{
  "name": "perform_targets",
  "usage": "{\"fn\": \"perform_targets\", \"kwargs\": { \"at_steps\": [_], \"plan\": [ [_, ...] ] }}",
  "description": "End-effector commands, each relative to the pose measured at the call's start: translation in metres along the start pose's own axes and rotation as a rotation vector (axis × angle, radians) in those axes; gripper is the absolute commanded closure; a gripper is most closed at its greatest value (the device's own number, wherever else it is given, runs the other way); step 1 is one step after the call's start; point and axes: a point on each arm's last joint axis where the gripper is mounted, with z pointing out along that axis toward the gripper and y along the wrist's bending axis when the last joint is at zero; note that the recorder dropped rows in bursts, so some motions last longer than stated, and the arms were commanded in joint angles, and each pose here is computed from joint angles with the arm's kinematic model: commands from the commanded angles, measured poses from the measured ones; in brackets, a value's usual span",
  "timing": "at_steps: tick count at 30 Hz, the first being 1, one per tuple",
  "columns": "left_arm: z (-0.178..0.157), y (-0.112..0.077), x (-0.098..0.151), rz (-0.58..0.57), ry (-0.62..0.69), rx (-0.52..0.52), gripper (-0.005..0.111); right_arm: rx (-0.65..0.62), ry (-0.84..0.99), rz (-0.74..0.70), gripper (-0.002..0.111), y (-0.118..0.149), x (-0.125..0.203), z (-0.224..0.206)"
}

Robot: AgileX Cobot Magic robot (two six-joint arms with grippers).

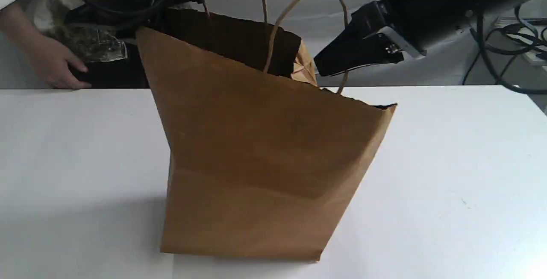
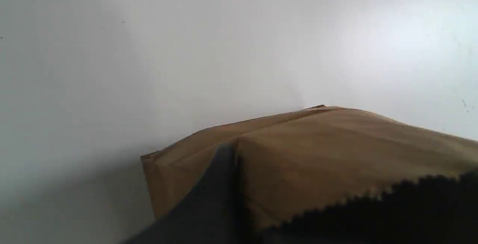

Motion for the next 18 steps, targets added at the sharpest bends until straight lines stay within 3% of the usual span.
{"fn": "perform_targets", "kwargs": {
  "at_steps": [1, 5, 14, 18],
  "plan": [
    [-0.0018, -0.0022, -0.0012, -0.001, -0.012, 0.016, 0.103, 0.006, -0.041, 0.004, 0.104, 0.002, -0.003, -0.0023],
    [-0.0018, -0.002, -0.0013, 0.0, -0.012, 0.014, 0.091, 0.002, -0.046, 0.007, 0.086, 0.0024, -0.0034, -0.0023],
    [-0.0042, -0.0054, -0.0007, -0.01, -0.013, 0.046, 0.043, 0.0, -0.045, 0.007, 0.049, 0.0025, -0.0033, -0.0023],
    [-0.0094, -0.0094, 0.0003, -0.012, -0.02, 0.071, 0.04, 0.002, -0.055, 0.003, 0.046, 0.0046, -0.0044, -0.0045]
  ]
}}
